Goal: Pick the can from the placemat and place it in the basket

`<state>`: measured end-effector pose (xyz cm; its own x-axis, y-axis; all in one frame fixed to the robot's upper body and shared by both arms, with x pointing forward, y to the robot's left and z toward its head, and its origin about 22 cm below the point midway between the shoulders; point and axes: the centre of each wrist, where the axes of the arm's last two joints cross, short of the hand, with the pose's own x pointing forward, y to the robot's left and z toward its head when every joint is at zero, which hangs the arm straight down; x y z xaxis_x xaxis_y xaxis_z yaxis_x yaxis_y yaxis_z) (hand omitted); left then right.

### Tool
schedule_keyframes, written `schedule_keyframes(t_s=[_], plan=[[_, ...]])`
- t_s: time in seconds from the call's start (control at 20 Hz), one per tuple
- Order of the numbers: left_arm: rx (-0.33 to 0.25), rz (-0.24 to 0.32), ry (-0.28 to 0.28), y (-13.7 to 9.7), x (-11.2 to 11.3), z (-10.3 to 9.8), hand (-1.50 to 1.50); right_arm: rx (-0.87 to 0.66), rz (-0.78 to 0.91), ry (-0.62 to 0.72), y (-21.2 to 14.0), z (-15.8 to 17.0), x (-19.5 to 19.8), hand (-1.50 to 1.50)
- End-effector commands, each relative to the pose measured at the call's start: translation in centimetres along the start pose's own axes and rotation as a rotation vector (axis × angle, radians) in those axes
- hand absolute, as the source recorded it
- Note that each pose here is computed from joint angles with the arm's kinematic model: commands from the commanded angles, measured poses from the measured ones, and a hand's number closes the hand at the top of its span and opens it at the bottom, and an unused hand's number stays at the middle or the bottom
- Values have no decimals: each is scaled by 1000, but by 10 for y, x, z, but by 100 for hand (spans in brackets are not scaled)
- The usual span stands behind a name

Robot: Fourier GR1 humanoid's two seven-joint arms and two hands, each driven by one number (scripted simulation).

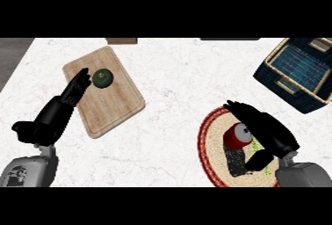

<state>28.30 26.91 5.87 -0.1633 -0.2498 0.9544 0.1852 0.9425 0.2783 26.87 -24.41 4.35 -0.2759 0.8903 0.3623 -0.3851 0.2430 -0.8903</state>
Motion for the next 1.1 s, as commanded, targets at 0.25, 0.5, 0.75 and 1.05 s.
schedule_keyframes(t_s=[0.25,0.5,0.75,1.05], plan=[[-17,10,2,-4,-3,10,0,52,-6,38,33,-19,-15,-150],[3,4,3,3,2,17,0,120,6,13,28,-11,-25,-150],[1,15,0,3,16,-3,0,161,57,-30,33,-27,0,150],[-3,-9,2,-9,9,9,0,159,174,-87,33,-17,-17,150]])
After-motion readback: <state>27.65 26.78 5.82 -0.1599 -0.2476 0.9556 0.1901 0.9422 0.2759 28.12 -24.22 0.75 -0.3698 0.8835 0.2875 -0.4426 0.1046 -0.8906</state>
